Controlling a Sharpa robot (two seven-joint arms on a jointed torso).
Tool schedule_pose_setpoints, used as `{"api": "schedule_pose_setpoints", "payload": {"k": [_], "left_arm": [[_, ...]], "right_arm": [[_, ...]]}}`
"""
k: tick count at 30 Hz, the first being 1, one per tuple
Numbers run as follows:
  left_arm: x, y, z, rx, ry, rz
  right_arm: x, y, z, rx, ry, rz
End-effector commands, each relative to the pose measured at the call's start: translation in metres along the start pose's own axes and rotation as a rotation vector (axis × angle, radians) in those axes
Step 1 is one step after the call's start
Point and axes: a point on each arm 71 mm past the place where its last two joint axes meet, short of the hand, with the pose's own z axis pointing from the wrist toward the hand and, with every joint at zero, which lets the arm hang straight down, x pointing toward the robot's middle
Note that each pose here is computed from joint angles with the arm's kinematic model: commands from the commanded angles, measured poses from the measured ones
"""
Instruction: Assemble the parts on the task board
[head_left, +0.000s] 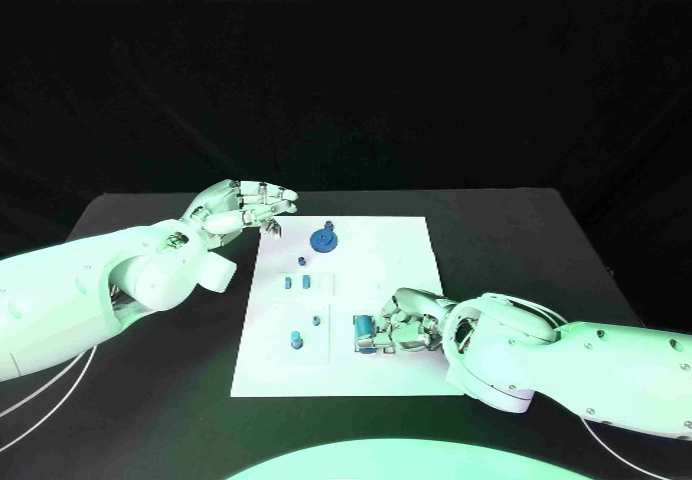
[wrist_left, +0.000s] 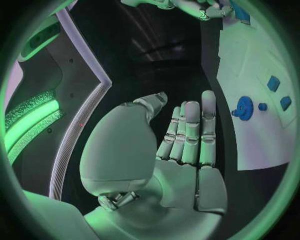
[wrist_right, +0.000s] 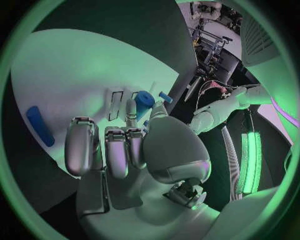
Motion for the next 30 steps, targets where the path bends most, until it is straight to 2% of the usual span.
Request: {"api": "schedule_pose_setpoints", "payload": {"k": [1,14,30], "left_arm": [[0.0017,-0.0008,0.0005,0.005,0.014,-0.003],[0.0012,-0.0006,0.0004,0.002,0.012,-0.007],[0.0005,-0.0001,0.0001,-0.003,0.008,-0.018]], "right_arm": [[0.0027,-0.0015,0.0012,-0.003,0.012,-0.025],[0.0003,0.0003,0.0070,-0.008,-0.027,-0.031],[0.0000,0.0007,0.0071,-0.027,-0.026,-0.045]]}}
